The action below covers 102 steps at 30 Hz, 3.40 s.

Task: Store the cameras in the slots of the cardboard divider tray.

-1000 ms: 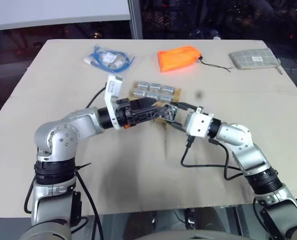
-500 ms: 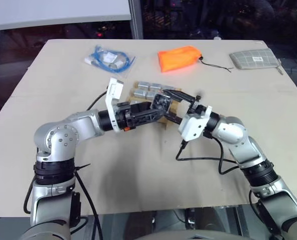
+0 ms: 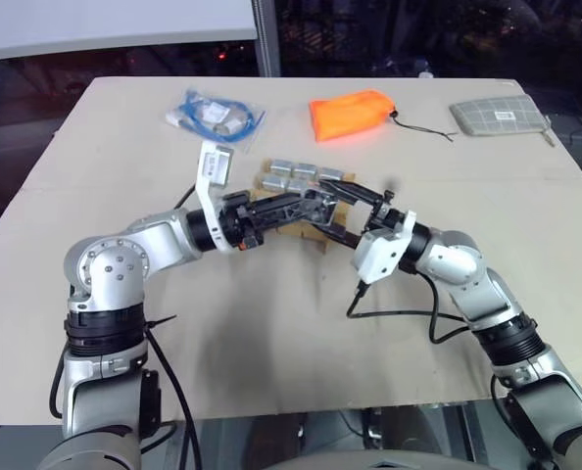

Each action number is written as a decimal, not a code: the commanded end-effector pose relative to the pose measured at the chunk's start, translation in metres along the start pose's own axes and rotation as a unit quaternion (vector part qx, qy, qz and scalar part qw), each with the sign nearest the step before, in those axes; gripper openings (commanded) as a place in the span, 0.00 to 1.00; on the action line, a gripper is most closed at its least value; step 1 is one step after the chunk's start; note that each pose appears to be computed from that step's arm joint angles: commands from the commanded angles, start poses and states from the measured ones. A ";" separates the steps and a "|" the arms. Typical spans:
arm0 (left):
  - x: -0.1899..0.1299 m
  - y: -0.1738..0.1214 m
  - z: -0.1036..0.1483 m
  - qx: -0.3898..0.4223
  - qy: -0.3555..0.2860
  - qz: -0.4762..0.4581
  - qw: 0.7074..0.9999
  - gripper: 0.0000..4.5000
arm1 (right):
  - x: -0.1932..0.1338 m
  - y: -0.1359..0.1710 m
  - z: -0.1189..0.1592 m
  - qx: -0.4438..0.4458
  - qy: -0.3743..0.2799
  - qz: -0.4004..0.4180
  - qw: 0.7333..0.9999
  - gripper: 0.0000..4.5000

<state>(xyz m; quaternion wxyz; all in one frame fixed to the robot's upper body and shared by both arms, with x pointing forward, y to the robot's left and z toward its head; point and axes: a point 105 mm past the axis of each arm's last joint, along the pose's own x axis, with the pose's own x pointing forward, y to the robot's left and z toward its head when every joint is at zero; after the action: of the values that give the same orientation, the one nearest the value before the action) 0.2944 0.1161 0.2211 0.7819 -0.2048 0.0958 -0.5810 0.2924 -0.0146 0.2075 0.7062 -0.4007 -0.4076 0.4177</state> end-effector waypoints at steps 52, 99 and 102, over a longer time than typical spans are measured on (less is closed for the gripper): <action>0.060 0.089 0.013 0.477 0.498 -0.101 0.717 0.23 | -0.101 -0.068 0.027 0.424 0.263 0.061 0.865 0.99; -0.117 0.029 -0.097 0.251 0.080 0.269 0.926 0.98 | -0.211 0.040 -0.011 0.493 0.309 -0.095 0.808 1.00; -0.126 0.032 -0.114 0.258 0.094 0.293 0.916 0.98 | -0.225 0.049 -0.017 0.490 0.309 -0.090 0.810 1.00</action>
<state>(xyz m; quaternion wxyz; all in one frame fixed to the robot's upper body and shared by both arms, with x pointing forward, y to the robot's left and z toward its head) 0.2376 0.2194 0.0874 0.9281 0.0704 0.0954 -0.3530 0.2219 -0.2033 0.0939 0.9319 -0.0507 0.0867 0.3485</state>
